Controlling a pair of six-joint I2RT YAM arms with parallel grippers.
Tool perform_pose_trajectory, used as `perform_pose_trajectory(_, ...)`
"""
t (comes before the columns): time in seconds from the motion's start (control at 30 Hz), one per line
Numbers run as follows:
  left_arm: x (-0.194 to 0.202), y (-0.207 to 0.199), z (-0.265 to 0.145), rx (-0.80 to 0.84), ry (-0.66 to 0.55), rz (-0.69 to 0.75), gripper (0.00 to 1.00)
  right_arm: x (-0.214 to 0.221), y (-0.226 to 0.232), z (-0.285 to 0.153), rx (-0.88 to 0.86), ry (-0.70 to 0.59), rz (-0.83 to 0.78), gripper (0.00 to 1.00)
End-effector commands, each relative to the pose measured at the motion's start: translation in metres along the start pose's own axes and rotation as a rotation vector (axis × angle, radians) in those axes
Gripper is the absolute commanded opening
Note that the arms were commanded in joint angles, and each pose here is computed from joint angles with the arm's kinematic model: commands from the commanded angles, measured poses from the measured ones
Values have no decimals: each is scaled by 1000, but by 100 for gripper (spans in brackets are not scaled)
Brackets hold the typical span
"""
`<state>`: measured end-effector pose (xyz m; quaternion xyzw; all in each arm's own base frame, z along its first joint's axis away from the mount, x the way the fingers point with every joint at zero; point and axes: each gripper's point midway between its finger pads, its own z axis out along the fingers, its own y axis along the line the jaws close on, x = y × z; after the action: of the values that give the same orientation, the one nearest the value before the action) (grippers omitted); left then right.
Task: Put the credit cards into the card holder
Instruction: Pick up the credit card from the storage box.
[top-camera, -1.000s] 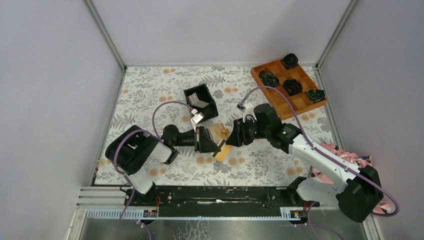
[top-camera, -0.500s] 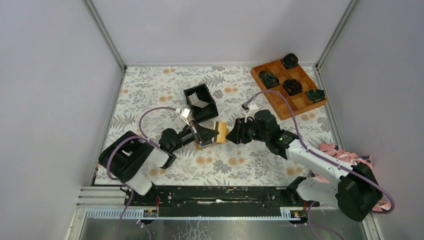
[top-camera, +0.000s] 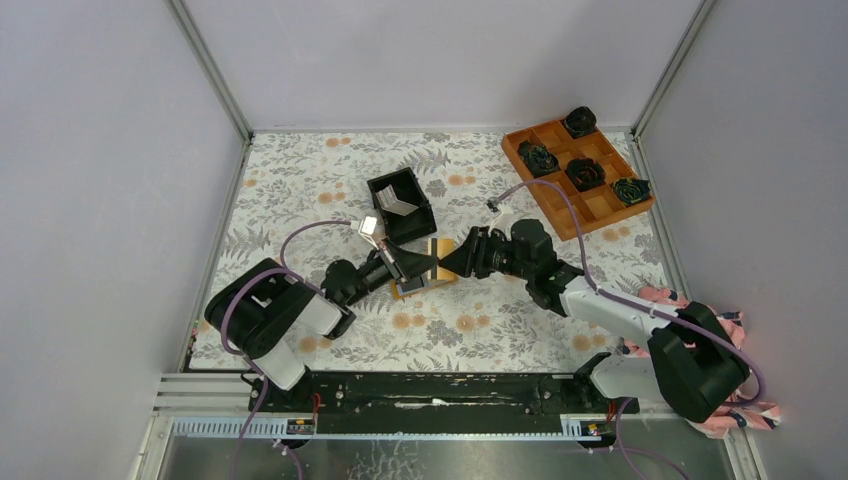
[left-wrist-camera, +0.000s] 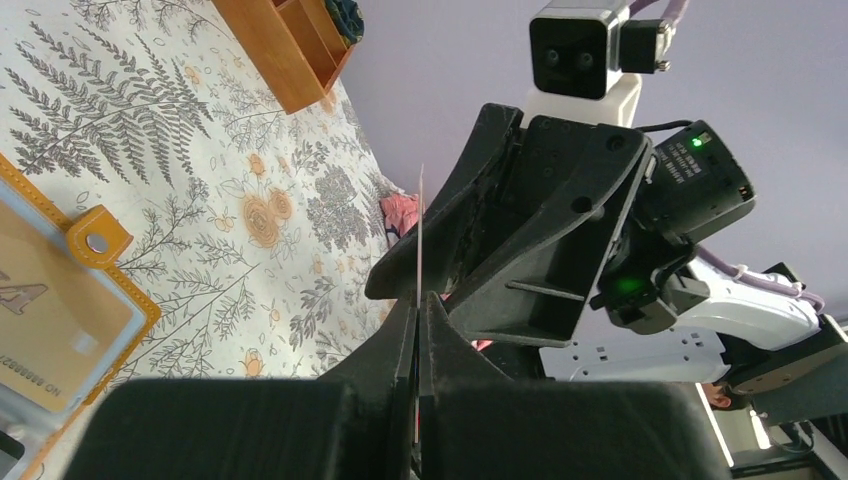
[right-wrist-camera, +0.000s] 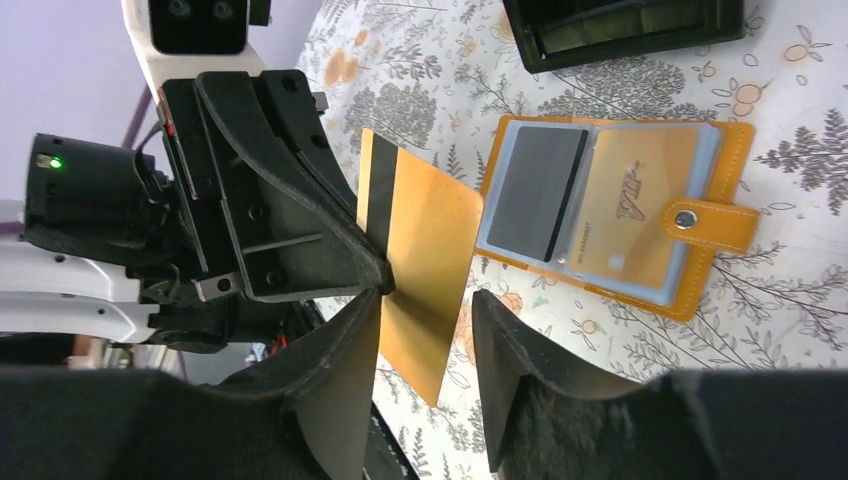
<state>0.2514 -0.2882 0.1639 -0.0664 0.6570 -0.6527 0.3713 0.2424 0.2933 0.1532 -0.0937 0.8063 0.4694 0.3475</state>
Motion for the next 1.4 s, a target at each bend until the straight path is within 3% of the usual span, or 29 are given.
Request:
perform_pose_trajectory(0.0, -11, -27, 7, 96, -48, -11, 0, -17, 21, 2, -141, -62, 41, 45)
perform_pose_trajectory(0.07, -12, -28, 8, 99, -50, -26, 0, -18, 24, 2, -179, -68, 67, 39)
perform_pose_trajectory(0.23, -10, -25, 13, 92, -39, -71, 1, -24, 40, 0, -313, -81, 117, 0)
perform_pose_trajectory(0.43, -19, -1, 1, 2, -113, -108, 32, -28, 35, 5, -270, -68, 91, 0)
perform_pose_trajectory(0.57, -33, 22, -12, -87, -180, -114, 42, -37, 22, 11, -150, -50, 30, 0)
perform_pose_trajectory(1.0, -45, 91, -46, -472, -248, 46, 46, -16, -41, 26, 237, 150, -118, 0)
perform_pose_trajectory(1.37, -35, 111, -60, -724, -158, 252, 33, 8, -53, 55, 457, 305, -280, 0)
